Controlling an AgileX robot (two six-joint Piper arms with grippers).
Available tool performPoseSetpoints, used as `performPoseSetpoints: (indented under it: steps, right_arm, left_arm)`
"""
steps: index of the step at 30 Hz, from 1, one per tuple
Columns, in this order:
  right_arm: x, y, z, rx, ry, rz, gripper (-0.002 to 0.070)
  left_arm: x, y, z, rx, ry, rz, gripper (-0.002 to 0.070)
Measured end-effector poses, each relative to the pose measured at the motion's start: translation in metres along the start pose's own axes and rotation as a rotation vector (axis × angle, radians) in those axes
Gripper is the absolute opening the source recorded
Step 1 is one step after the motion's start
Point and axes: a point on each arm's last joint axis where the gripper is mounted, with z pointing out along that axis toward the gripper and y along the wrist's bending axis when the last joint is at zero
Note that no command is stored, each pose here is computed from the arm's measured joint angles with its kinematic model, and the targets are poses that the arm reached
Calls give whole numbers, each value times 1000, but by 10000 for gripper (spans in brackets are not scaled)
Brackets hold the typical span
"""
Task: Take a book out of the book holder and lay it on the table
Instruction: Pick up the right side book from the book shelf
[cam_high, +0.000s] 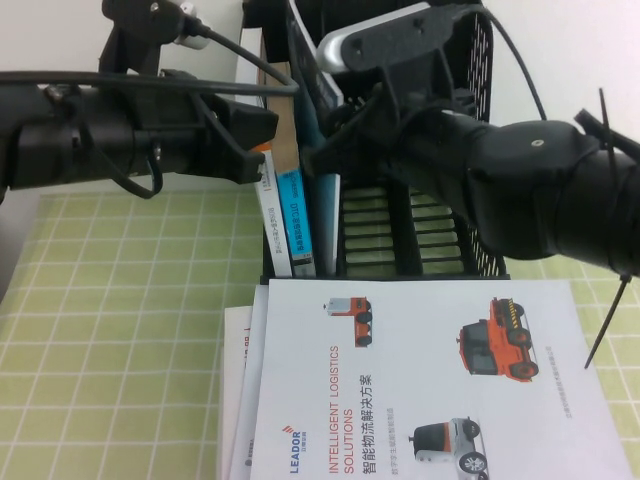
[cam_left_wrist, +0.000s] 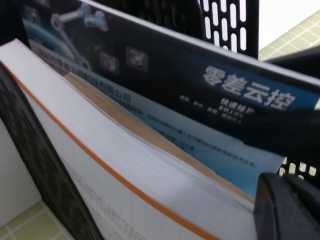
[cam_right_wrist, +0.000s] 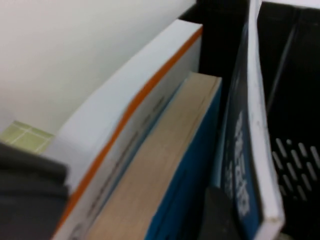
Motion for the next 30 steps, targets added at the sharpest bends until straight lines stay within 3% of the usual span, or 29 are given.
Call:
performPoseSetpoints:
  steps: [8,11,14,16,21,30]
  right_arm:
    - [21,-4,36,-52,58,47,396]
    - [27,2,49,-90,74,25,295]
    - [21,7,52,-132,56,-8,104]
    - [15,8,51,-144,38,-22,45]
    - [-9,3,35,-149,-24,-43,27]
    - [-96,-30,-51,-204,-280,-48,26]
  left_arm:
    - [2,1,3,2,6,-16,-3]
    - [2,1,3,3,5,-18,-3]
    - [2,1,3,3,4,-33,-3]
    - [2,1,3,3,4,-37,-3]
    - [2,1,3,11,7,-40,-3]
    - [-6,-9,-18,-3,-2,31,-3]
